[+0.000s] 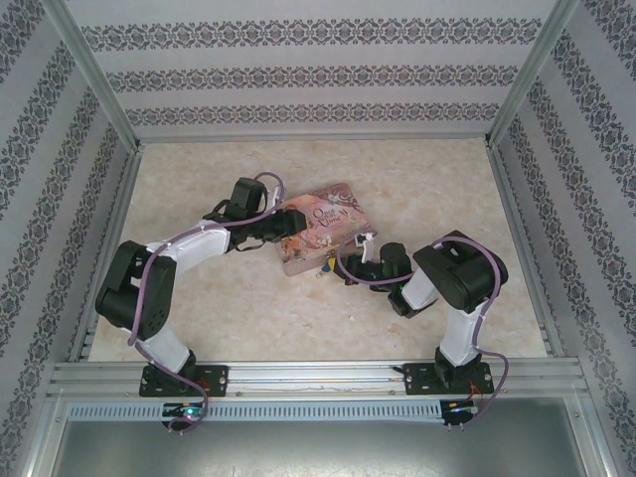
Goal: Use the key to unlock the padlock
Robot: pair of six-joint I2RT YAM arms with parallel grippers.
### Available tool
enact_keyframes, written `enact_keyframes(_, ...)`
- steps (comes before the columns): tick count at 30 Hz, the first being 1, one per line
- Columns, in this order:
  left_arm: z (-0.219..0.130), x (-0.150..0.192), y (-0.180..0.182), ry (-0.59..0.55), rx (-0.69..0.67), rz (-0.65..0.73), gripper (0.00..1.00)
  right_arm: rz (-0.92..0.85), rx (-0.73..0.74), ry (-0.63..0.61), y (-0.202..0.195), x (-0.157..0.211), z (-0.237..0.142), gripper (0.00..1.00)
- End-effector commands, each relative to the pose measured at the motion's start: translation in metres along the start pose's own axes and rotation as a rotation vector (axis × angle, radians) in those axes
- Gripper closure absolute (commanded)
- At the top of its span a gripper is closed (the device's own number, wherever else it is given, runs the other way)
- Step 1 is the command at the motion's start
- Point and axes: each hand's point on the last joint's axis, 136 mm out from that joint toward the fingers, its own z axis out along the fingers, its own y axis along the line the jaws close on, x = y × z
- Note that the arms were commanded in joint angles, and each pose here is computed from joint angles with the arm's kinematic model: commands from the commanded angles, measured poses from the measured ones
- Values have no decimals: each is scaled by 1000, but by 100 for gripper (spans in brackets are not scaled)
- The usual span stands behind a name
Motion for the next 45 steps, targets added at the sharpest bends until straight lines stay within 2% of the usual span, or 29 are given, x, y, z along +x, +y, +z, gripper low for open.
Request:
enact_keyframes(1,6,48,38,126,-106,-133,53,13,-36,-146,19,-38,-6,100)
enact_keyframes(18,10,63,42,138,-107,-153,53,294,13,-242,5,-55,-10,100)
enact_keyframes(35,9,60,38,137,-103,-137,52,334,25,-319,5,-72,-17,100)
enact_keyframes(45,4,52,29,110,-79,-124,51,332,91,-348,-12,-66,-40,100)
